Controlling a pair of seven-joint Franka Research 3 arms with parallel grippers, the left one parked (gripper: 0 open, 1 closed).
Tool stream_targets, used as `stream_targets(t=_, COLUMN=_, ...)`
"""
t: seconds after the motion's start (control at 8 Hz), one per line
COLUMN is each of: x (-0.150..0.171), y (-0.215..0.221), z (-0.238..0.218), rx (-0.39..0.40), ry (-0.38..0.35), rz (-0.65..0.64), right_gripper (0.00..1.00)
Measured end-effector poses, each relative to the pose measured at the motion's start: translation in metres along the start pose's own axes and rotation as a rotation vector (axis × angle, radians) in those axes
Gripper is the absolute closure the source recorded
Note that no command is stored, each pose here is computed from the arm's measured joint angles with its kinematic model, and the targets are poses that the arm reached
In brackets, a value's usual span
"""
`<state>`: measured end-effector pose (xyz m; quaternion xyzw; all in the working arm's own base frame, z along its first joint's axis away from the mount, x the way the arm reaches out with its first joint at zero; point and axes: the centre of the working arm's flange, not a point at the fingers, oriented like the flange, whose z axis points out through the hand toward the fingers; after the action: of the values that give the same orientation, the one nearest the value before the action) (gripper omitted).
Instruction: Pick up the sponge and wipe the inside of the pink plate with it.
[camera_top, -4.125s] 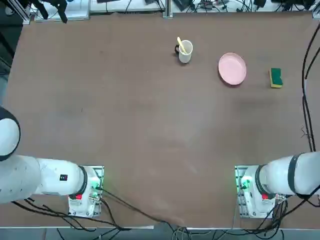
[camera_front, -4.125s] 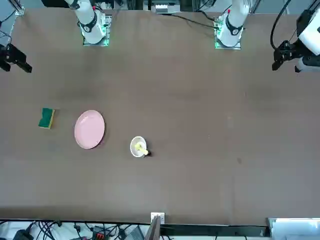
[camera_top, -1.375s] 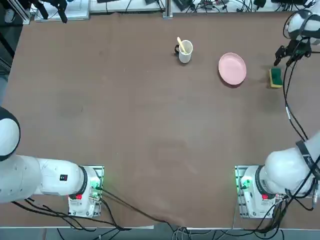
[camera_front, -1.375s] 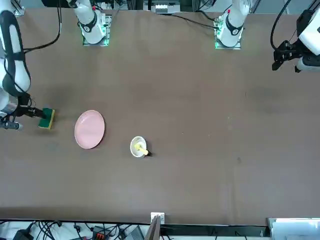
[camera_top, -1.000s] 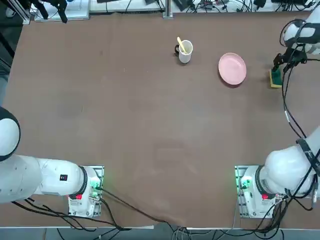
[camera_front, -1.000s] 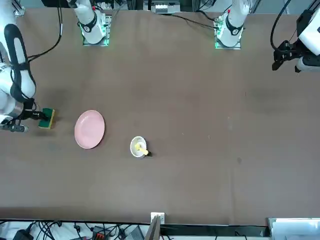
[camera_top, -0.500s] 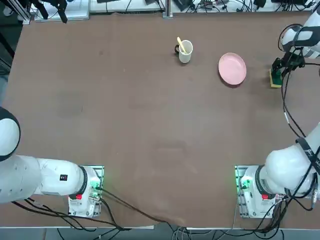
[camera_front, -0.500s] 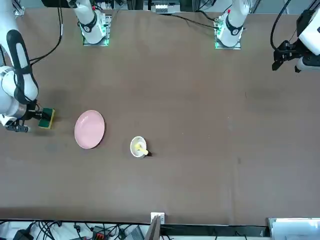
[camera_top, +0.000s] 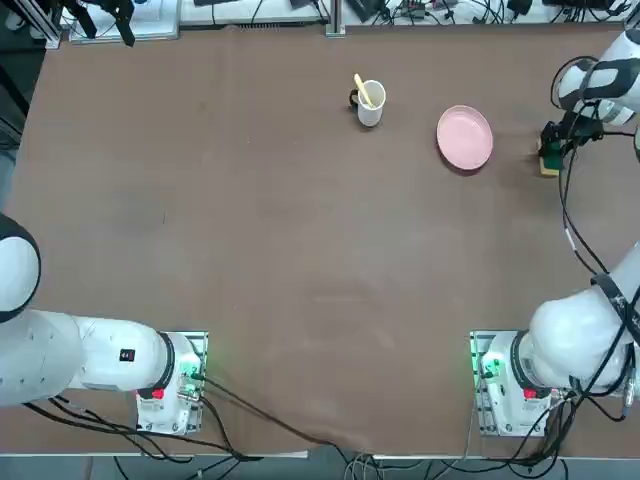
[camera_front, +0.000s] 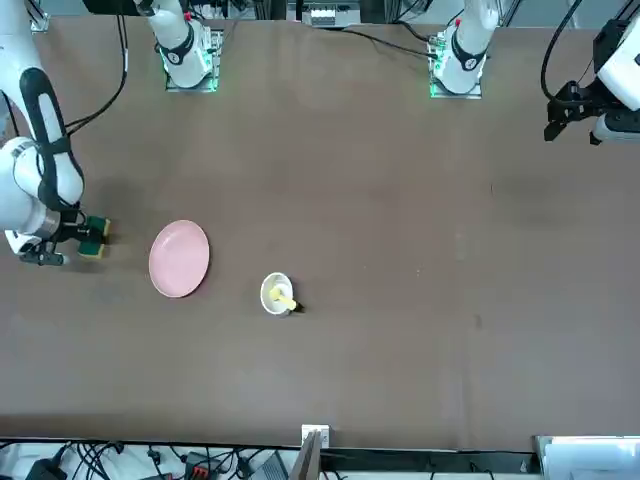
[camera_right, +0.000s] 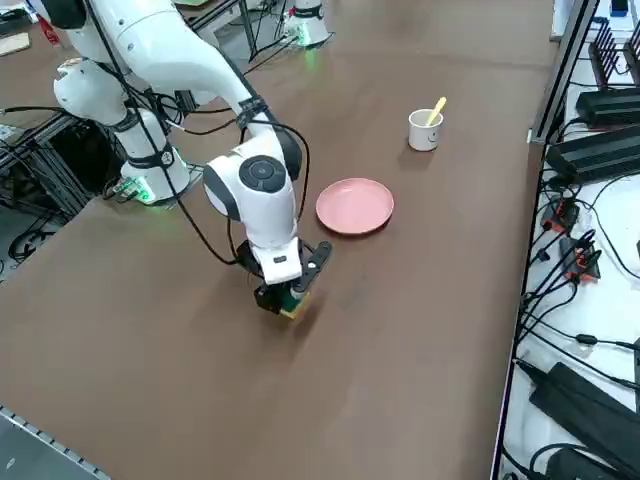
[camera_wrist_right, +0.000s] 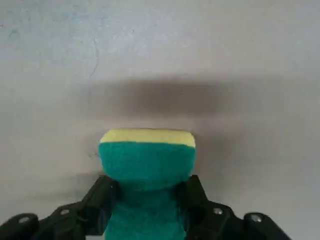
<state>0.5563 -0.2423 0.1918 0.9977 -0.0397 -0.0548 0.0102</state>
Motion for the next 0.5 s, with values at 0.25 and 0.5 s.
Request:
stream_targets(t=0.25, x=0.0, y=-0.001, z=-0.001, rx=0.0, ry=0.001, rz=-0.002, right_gripper=0.56)
stream_targets(t=0.5, x=0.001, y=-0.003, z=-0.015, rx=0.003, ry=0.005, rz=-0.006, right_gripper=0.87)
